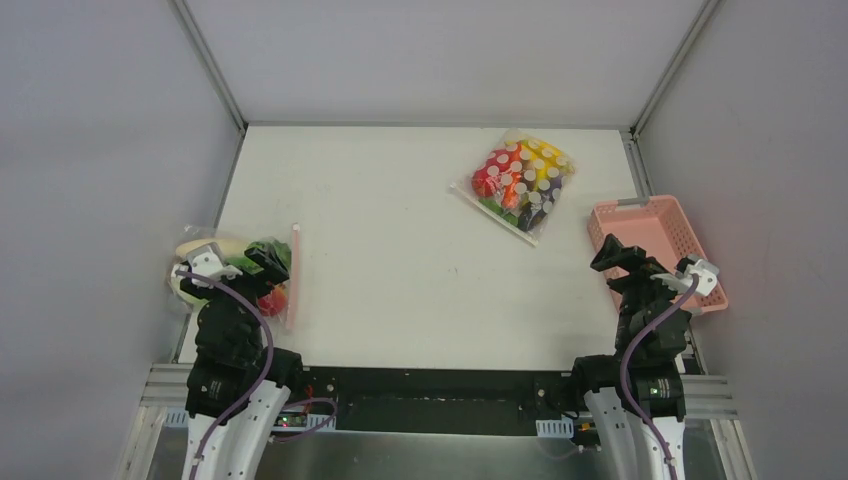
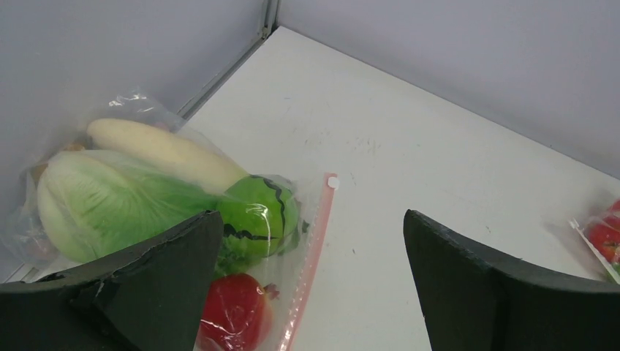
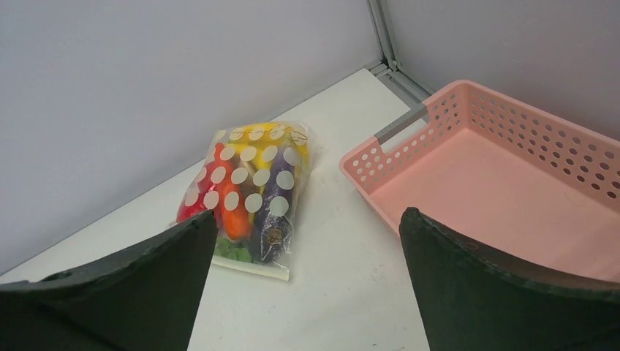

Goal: Open the zip-top bag and remove the fake food

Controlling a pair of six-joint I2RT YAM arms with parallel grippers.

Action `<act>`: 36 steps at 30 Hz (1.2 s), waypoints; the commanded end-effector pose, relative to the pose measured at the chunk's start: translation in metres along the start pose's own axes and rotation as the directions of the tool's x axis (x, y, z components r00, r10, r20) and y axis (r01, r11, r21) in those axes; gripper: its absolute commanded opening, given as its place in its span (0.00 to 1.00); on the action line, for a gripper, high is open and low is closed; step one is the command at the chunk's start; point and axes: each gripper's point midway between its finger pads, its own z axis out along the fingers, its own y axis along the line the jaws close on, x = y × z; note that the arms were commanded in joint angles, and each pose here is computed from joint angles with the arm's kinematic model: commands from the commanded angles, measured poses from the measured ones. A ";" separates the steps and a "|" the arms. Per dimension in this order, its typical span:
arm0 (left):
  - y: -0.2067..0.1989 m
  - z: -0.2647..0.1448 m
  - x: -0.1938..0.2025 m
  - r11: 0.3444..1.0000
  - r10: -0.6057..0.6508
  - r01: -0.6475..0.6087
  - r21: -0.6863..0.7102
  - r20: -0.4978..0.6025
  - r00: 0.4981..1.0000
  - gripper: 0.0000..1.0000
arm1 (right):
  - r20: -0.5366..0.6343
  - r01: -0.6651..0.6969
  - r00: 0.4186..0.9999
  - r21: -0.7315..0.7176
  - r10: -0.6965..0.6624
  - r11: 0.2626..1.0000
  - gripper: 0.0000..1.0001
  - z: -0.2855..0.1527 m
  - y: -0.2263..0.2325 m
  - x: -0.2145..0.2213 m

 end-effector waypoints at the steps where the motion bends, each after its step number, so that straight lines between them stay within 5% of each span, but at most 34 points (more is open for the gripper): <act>1: 0.004 0.000 -0.013 0.999 -0.017 0.018 -0.038 0.011 1.000 0.99 | 0.068 -0.042 0.997 0.025 0.040 0.999 1.00 -0.004 -0.003 -0.021; 12: 0.018 0.014 0.011 0.977 0.025 -0.059 -0.205 -0.163 0.986 0.99 | 0.070 -0.051 0.996 -0.008 0.051 0.999 1.00 -0.005 0.002 -0.019; 22: 0.035 0.052 0.021 0.856 -0.041 -0.157 -0.492 -0.367 0.929 0.99 | 0.077 -0.057 0.995 -0.059 0.061 0.997 1.00 -0.010 0.008 -0.020; 27: 0.052 0.083 0.062 0.807 -0.236 -0.089 -0.584 -0.456 0.858 0.98 | 0.083 -0.057 0.995 -0.085 0.064 0.995 1.00 -0.013 0.012 -0.021; 36: 0.046 0.127 0.129 0.845 -0.366 -0.012 -0.534 -0.596 0.714 0.96 | 0.070 -0.047 0.996 -0.120 0.056 0.992 1.00 -0.014 0.018 -0.017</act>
